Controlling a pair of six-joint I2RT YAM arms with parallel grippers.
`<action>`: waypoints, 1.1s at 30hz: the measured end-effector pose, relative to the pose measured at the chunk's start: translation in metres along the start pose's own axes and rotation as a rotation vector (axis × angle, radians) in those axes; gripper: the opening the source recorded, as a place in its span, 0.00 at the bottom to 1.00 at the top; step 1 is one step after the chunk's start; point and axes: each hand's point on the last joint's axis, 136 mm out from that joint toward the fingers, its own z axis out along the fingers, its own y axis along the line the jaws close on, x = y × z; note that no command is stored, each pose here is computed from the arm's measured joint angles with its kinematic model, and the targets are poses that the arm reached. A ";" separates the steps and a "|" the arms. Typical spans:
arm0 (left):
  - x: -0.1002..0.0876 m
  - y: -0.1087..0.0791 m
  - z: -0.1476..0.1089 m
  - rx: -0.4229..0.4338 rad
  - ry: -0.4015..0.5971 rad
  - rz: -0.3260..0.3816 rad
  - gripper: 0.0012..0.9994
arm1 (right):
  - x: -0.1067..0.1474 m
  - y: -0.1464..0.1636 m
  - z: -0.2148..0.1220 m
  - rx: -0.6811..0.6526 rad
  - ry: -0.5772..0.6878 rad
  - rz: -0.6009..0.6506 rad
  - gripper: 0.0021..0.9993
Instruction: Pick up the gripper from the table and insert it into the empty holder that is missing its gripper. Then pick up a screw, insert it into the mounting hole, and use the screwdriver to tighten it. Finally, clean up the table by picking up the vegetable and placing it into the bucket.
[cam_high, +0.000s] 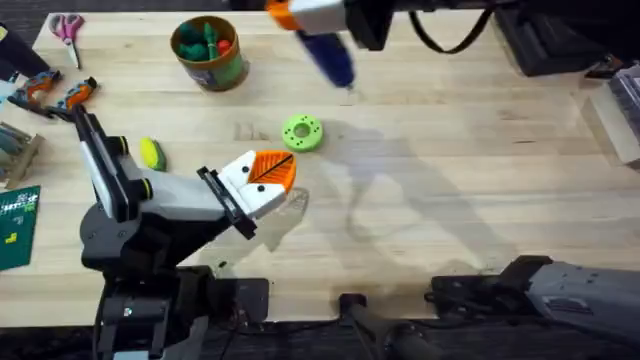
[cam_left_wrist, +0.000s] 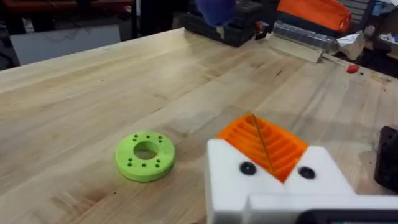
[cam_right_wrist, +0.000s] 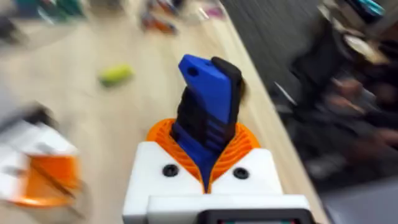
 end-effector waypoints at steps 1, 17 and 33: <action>0.000 0.000 0.000 0.000 0.000 0.000 0.00 | 0.011 -0.008 0.002 0.027 0.038 -0.030 0.03; 0.000 0.000 0.000 0.000 0.000 0.000 0.00 | 0.183 -0.063 0.059 -0.012 0.469 -0.433 0.03; 0.000 0.000 0.000 0.000 0.000 0.000 0.00 | 0.279 -0.107 0.046 0.006 0.677 -0.448 0.03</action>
